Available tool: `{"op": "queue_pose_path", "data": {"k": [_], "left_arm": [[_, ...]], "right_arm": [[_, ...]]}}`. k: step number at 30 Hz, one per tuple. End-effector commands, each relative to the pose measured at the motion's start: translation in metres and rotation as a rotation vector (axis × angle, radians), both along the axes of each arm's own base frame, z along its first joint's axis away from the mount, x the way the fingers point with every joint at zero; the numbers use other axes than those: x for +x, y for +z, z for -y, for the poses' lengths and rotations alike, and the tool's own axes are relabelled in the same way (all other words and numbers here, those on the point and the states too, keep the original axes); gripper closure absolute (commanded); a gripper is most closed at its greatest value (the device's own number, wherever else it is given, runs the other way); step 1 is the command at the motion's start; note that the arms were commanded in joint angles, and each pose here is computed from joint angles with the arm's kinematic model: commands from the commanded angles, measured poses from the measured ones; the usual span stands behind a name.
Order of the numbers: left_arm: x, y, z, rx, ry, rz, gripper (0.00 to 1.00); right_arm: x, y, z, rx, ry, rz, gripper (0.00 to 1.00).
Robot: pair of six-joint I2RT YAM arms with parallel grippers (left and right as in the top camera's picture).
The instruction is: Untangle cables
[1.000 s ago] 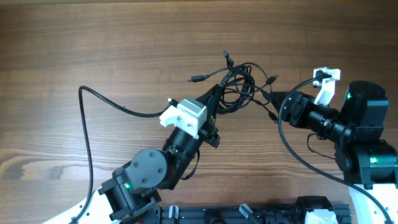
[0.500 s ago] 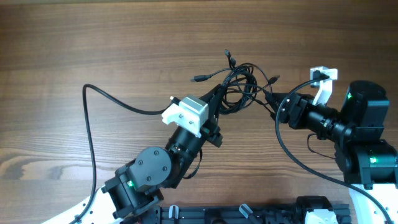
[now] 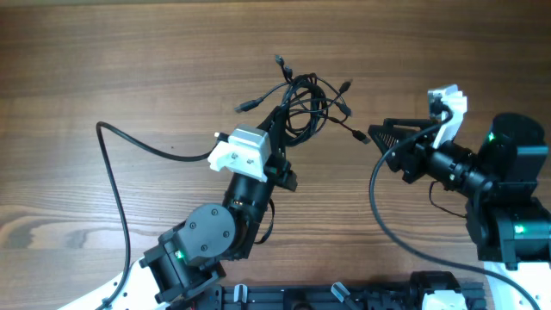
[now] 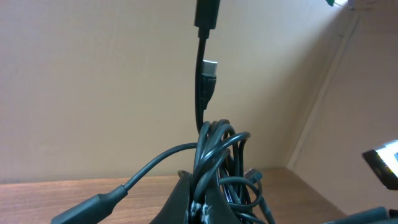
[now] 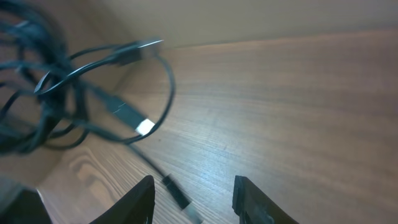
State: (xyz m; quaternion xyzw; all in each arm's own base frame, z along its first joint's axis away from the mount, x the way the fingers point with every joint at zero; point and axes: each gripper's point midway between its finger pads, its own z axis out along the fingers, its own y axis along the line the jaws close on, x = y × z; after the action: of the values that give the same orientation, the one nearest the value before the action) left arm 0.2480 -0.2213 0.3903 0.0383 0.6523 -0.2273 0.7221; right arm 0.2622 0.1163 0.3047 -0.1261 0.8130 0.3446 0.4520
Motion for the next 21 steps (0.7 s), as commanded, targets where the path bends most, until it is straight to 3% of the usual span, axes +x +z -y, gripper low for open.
{"op": "queue_pose_path", "data": {"k": [1, 6, 10, 13, 18, 21], "left_arm": [[-0.002, 0.018, -0.012, -0.091, 0.023, 0.010, 0.96], [-0.002, 0.022, -0.013, -0.132, 0.018, 0.010, 0.96], [-0.005, 0.026, -0.015, -0.141, 0.009, 0.017, 0.96], [-0.007, 0.027, -0.010, -0.138, -0.024, 0.024, 0.96], [-0.008, 0.027, -0.009, -0.137, -0.030, 0.025, 0.96], [-0.008, 0.027, -0.009, -0.137, -0.030, 0.025, 0.96]], "right_arm": [[-0.008, 0.005, -0.006, -0.101, 0.115, 0.144, 0.57], [-0.010, 0.001, -0.006, -0.254, 0.200, 0.292, 0.57], [-0.008, -0.004, -0.006, -0.293, 0.228, 0.318, 0.62], [-0.011, -0.004, -0.013, -0.268, 0.287, 0.330, 0.73], [-0.022, -0.003, -0.031, -0.155, 0.429, 0.331, 0.73], [-0.025, -0.004, -0.037, -0.112, 0.486, 0.332, 0.79]]}}
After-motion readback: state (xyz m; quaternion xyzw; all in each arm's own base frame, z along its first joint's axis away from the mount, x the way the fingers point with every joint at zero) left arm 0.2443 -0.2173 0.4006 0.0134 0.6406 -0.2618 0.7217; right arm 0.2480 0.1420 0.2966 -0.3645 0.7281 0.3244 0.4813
